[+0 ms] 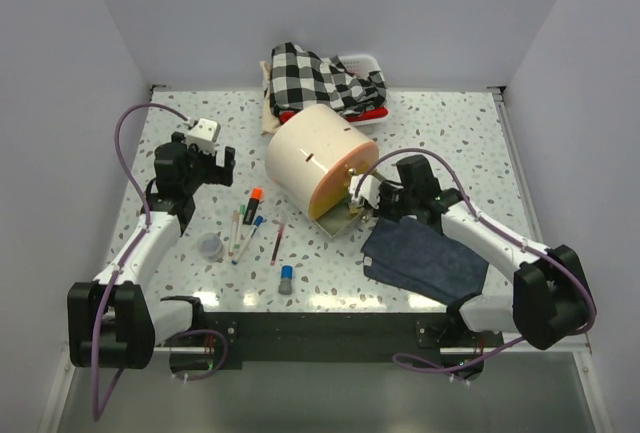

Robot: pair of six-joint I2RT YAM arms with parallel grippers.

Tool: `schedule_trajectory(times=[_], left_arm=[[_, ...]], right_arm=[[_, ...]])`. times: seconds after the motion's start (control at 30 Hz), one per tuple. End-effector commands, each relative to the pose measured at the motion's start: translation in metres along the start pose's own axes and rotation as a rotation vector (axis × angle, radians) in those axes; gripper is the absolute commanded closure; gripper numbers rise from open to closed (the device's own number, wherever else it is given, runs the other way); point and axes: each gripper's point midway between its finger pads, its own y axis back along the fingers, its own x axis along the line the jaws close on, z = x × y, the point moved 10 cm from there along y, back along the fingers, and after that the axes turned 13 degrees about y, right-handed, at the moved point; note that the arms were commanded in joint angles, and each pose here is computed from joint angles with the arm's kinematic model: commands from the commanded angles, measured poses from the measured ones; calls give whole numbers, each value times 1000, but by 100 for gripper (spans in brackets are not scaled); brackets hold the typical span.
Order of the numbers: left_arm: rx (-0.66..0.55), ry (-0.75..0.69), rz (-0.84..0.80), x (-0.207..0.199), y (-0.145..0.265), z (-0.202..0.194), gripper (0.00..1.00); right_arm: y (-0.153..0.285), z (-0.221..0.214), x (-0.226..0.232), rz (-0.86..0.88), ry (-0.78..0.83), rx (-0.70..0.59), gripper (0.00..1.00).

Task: Sort the stationery into containers
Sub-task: Close the drawer in the storage box.

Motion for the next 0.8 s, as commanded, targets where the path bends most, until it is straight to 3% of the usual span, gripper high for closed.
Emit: schedule_trajectory(times=[0.0,0.77], left_arm=[[-48,-17,13,4,-3,15,0],[-33,-8,-1,4,-13,14,0]], right_arm=[[-8,15,-22,-130,12,-88,100],[-34,25,-25,-255,-119,-140,100]])
